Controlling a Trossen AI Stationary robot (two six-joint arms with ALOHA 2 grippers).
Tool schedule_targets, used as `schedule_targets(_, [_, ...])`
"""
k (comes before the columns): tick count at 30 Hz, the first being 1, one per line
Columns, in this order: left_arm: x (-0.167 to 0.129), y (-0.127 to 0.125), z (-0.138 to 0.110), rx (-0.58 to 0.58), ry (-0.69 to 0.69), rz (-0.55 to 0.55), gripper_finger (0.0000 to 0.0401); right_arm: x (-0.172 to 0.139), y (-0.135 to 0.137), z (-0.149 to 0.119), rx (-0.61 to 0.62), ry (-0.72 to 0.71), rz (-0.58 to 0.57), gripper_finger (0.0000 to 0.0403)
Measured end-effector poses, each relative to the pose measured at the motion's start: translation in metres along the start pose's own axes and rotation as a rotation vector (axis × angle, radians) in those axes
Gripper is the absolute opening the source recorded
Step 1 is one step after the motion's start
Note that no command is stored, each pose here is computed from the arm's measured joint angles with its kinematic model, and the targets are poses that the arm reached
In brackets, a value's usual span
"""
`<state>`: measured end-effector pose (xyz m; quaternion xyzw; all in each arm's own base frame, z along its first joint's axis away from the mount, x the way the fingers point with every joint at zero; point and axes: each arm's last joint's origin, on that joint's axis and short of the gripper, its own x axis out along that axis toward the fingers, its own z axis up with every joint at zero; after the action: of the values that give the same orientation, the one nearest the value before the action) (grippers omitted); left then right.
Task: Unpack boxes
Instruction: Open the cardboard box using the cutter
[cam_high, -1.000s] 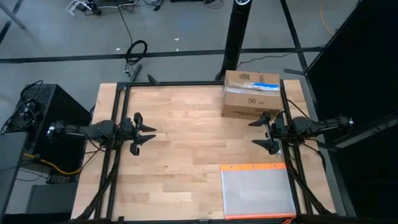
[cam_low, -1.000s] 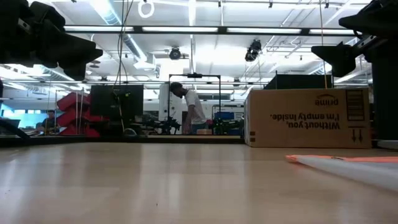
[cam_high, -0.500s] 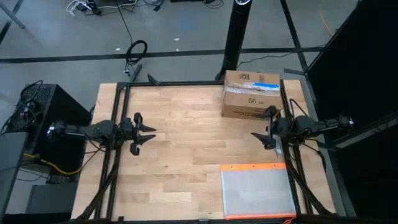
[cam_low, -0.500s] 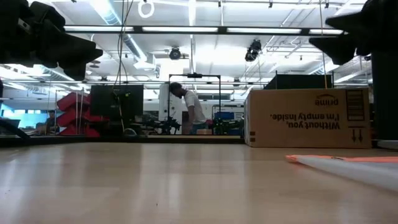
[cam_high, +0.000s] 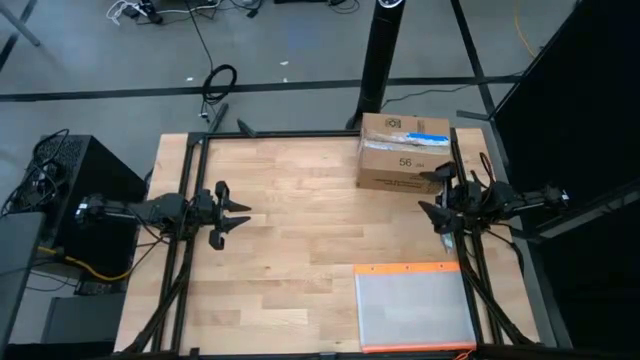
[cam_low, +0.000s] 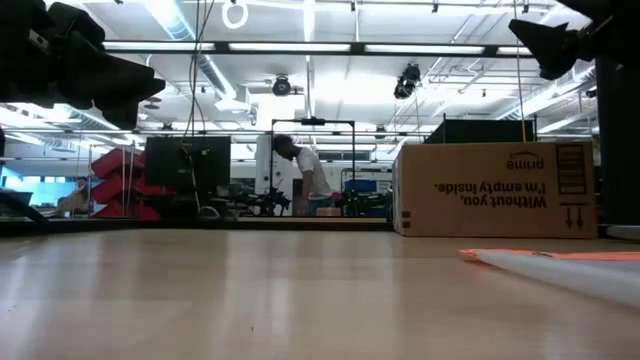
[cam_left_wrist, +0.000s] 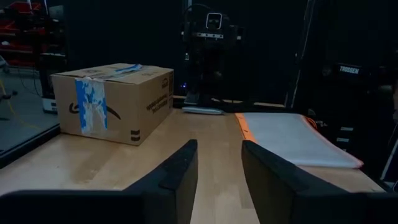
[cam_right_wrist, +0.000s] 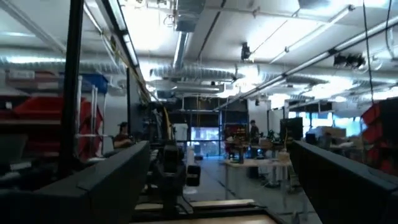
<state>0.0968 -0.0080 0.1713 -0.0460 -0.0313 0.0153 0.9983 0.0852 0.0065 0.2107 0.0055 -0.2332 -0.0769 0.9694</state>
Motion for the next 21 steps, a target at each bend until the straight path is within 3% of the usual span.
schedule_targets(2, [0.000,0.000,0.000,0.000,0.000,0.000,0.0116,0.000,-0.001,0.002,0.010,-0.023,-0.011,0.0369])
schedule_targets(7, [0.000,0.000,0.000,0.000,0.000,0.000,0.0112,-0.001,-0.008,0.009,0.007,-0.064,-0.234,0.0369])
schedule_targets(12, [0.000,0.000,0.000,0.000,0.000,0.000,0.0113,-0.001,-0.010,0.018,-0.001,-0.158,-0.254,0.0369])
schedule_targets(15, [0.000,0.000,0.000,0.000,0.000,0.000,0.0117,0.005,-0.012,0.008,0.013,-0.070,-0.336,0.0369])
schedule_targets(21, [0.000,0.000,0.000,0.000,0.001,0.000,0.0117,0.031,-0.004,0.000,-0.018,0.226,-0.354,0.0369])
